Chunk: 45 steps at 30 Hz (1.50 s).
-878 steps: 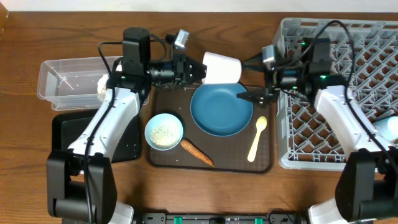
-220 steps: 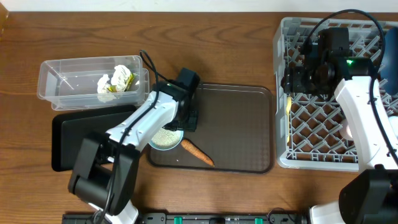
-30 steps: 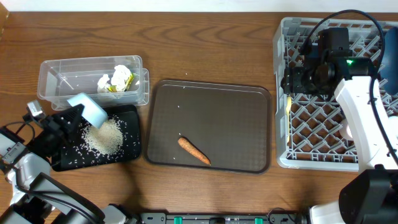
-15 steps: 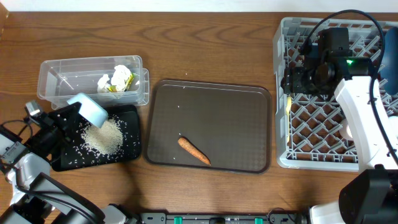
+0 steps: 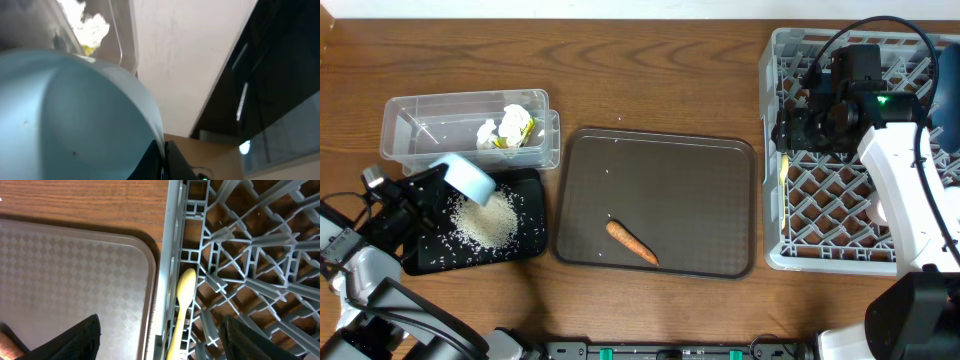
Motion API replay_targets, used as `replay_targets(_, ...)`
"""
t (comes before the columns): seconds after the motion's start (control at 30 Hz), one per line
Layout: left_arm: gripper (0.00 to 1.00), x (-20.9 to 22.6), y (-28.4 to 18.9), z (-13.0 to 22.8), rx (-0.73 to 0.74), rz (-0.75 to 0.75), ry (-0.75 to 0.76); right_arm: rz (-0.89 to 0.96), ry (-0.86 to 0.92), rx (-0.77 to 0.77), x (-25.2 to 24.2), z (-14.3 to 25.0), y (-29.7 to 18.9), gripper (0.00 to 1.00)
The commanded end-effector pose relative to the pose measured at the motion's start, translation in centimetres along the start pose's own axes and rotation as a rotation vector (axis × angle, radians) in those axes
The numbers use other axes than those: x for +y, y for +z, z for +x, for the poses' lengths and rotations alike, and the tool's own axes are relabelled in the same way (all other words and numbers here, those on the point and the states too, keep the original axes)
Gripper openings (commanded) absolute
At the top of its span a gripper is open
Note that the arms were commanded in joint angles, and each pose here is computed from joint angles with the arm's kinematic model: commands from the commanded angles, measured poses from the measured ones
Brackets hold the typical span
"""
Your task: Sort waste into correct bins and load items into the dishwasher rack
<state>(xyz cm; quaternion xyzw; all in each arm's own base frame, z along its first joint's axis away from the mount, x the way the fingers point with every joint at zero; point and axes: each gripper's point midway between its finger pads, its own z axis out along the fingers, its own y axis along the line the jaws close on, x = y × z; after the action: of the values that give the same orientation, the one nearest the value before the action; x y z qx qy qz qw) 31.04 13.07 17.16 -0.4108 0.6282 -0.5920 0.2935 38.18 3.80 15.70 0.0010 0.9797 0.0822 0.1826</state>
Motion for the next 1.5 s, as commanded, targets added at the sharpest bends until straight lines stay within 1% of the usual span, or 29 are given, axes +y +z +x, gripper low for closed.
replay_targets(0.0, 0.06, -0.5, -0.1, 0.3, 0.008, 0.011, 0.016, -0.012, -0.027, -0.017, 0.6, -0.4, -0.5, 0.76)
replay_targets(0.07, 0.06, -1.2, 0.1, 0.7, 0.039, 0.041, 0.138, -0.012, -0.027, -0.014, 0.6, -0.3, -0.5, 0.76)
replay_targets(0.17, 0.06, -1.0, 0.3, 0.7, 0.036, 0.029, 0.151, -0.012, -0.027, -0.014, 0.6, -0.3, -0.5, 0.77)
replay_targets(0.27, 0.06, -1.4, 0.5, 1.0, 0.053, 0.048, 0.28, -0.012, -0.026, -0.015, 0.6, -0.4, -0.5, 0.77)
replay_targets(0.33, 0.06, -1.2, 0.6, 0.8, 0.042, 0.032, 0.278, -0.012, -0.026, -0.015, 0.6, -0.4, -0.5, 0.76)
replay_targets(0.4, 0.06, -0.1, 0.7, 0.0, -0.006, -0.024, 0.2, -0.012, -0.027, -0.016, 0.6, -0.4, -0.5, 0.77)
replay_targets(0.43, 0.06, -0.2, 0.7, 0.2, 0.002, -0.019, 0.161, -0.012, -0.026, -0.016, 0.6, -0.4, -0.5, 0.77)
replay_targets(0.47, 0.06, -1.0, 0.8, 0.8, 0.043, 0.023, 0.196, -0.012, -0.026, -0.016, 0.6, -0.4, -0.5, 0.77)
replay_targets(0.5, 0.06, -2.2, 0.9, 1.7, 0.101, 0.083, 0.274, -0.012, -0.026, -0.014, 0.6, -0.3, -0.5, 0.77)
replay_targets(0.53, 0.06, -2.6, 1.1, 2.1, 0.121, 0.097, 0.308, -0.012, -0.026, -0.013, 0.6, -0.3, -0.5, 0.77)
replay_targets(0.57, 0.06, -2.4, 1.3, 1.7, 0.101, 0.075, 0.303, -0.012, -0.026, -0.014, 0.6, -0.3, -0.5, 0.77)
replay_targets(0.6, 0.07, -1.9, 1.5, 1.3, 0.076, 0.046, 0.267, -0.012, -0.026, -0.016, 0.6, -0.4, -0.5, 0.77)
replay_targets(0.63, 0.06, -1.6, 1.5, 1.1, 0.066, 0.032, 0.229, -0.012, -0.027, -0.019, 0.6, -0.4, -0.5, 0.77)
replay_targets(0.67, 0.06, -1.9, 1.6, 1.5, 0.085, 0.047, 0.238, -0.012, -0.027, -0.02, 0.6, -0.5, -0.5, 0.77)
replay_targets(0.73, 0.06, -2.9, 2.0, 2.8, 0.159, 0.098, 0.289, -0.012, -0.027, -0.019, 0.6, -0.4, -0.5, 0.77)
replay_targets(0.87, 0.06, -3.9, 3.5, 4.7, 0.222, 0.107, 0.352, -0.012, -0.027, -0.021, 0.6, -0.5, -0.5, 0.77)
replay_targets(1.1, 0.06, -7.8, 6.0, 8.3, 0.277, 0.124, 0.519, -0.012, -0.027, -0.022, 0.6, -0.5, -0.5, 0.77)
replay_targets(1.2, 0.06, -9.2, 7.8, 10.6, 0.313, 0.145, 0.594, -0.012, -0.027, -0.022, 0.6, -0.5, -0.5, 0.77)
replay_targets(1.33, 0.06, -8.6, 10.7, 13.1, 0.364, 0.133, 0.605, -0.012, -0.027, -0.021, 0.6, -0.5, -0.5, 0.77)
replay_targets(1.47, 0.07, -7.1, 13.8, 16.2, 0.434, 0.123, 0.667, -0.013, -0.027, -0.021, 0.6, -0.5, -0.5, 0.77)
